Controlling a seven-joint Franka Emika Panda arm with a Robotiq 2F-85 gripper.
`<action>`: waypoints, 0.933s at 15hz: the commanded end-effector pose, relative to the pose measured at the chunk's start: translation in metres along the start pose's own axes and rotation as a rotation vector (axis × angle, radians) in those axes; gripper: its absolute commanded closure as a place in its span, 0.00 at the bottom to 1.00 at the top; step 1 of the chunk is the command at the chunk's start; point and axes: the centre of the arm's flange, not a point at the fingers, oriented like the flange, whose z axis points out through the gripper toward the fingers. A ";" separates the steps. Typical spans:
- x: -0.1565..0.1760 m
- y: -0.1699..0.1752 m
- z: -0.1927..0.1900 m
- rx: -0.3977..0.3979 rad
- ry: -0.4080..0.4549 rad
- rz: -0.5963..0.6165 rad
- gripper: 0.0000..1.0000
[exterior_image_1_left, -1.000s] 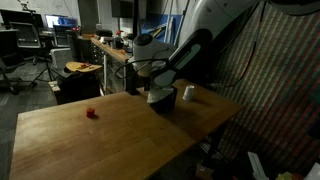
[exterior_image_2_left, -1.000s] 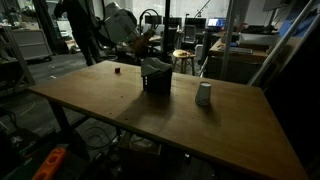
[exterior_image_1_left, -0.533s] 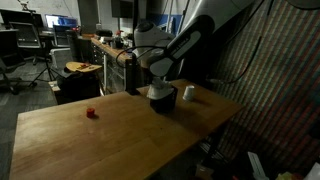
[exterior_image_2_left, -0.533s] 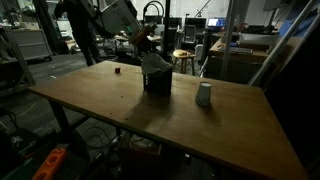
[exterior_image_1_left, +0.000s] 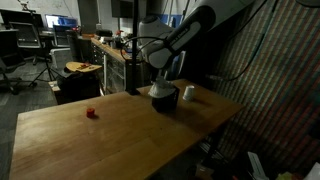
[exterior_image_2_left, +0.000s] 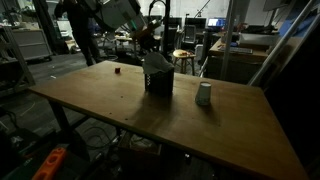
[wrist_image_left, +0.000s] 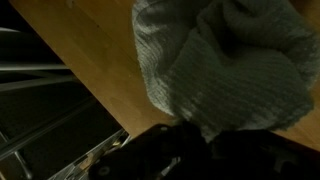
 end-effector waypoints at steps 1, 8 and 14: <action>-0.003 0.013 -0.013 0.042 -0.014 0.071 0.95; 0.003 0.021 -0.033 0.134 0.005 0.183 0.95; 0.003 0.033 -0.040 0.144 0.012 0.224 0.95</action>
